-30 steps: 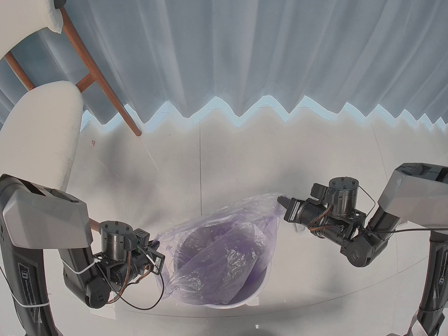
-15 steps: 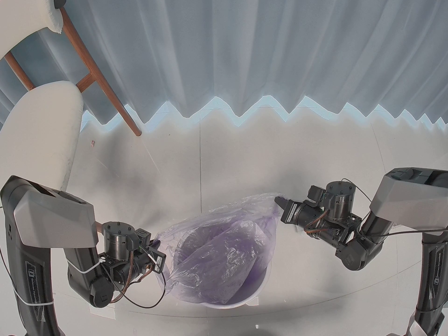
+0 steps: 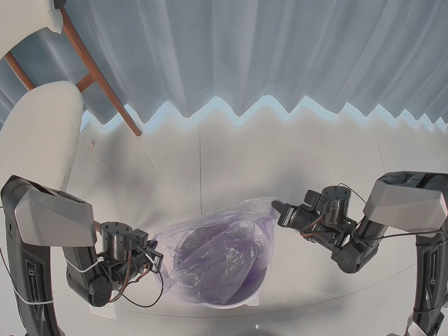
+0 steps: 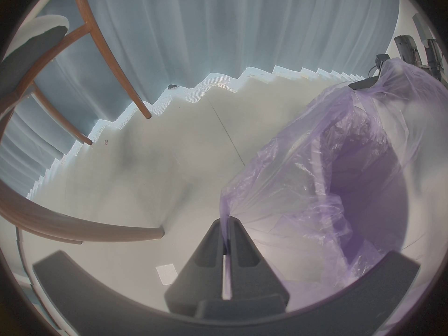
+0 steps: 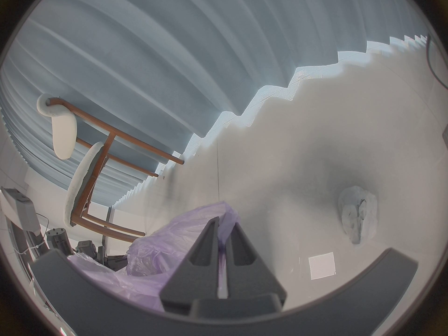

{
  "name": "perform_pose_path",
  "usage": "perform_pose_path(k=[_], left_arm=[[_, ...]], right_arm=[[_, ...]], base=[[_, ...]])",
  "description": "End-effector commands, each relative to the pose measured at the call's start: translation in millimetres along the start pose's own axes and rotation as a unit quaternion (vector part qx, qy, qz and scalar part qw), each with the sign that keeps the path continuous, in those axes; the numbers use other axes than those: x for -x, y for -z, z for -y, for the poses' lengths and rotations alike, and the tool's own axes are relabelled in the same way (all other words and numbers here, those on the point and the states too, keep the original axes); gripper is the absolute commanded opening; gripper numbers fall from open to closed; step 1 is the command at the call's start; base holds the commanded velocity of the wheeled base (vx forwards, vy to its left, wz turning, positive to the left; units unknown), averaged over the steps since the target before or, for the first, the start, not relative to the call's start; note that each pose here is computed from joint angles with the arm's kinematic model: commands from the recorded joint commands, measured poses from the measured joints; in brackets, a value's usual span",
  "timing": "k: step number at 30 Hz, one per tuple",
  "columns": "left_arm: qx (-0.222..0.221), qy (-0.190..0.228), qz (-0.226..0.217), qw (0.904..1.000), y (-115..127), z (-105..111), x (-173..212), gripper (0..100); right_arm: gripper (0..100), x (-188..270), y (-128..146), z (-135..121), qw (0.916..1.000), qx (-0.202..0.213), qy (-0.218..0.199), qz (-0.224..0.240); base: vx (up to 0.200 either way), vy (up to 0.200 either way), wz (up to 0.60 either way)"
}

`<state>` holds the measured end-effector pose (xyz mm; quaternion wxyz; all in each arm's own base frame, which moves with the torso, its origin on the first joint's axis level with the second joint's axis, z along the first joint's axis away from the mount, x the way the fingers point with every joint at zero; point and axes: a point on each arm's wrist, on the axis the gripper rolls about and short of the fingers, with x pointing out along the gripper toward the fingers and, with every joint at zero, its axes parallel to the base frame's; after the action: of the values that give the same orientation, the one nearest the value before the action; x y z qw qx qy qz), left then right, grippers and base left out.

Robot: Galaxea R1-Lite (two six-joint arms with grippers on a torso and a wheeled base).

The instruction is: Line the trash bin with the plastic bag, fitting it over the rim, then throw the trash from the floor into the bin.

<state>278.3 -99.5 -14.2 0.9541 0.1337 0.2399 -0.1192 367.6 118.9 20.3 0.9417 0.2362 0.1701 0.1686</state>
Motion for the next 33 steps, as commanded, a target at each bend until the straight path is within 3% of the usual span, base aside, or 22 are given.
perform_pose_path(k=[1,3,4,12,13,24,33], left_arm=[[0.000,-0.002,-0.002,1.0000,1,-1,0,0],[0.000,-0.002,-0.002,1.0000,1,-1,0,0],[0.000,-0.002,-0.002,1.0000,1,-1,1,0],[-0.008,-0.007,0.018,0.9998,-3,-3,10,0],[-0.010,-0.007,0.020,0.9997,-3,-3,12,100],[-0.011,0.002,0.066,0.9977,-23,1,39,100],[0.002,-0.007,0.147,0.9892,-56,-10,86,100]], right_arm=[[0,-6,7,4,1.0000,0.000,0.000,-0.003],[0,-8,8,5,1.0000,0.001,-0.002,0.003],[100,-8,8,5,1.0000,0.001,-0.002,0.001],[100,3,3,0,0.9998,-0.003,-0.011,0.014],[100,4,3,0,0.9998,-0.004,-0.011,0.014],[100,10,2,-3,0.9998,0.000,-0.012,0.014],[100,30,-20,-22,0.9988,0.006,-0.032,0.037]], base=[[0.000,0.000,0.00],[0.000,0.000,0.00],[0.000,0.000,0.00],[0.000,0.000,0.00],[0.000,0.000,0.00],[0.000,0.000,0.00],[0.000,0.000,0.00]])
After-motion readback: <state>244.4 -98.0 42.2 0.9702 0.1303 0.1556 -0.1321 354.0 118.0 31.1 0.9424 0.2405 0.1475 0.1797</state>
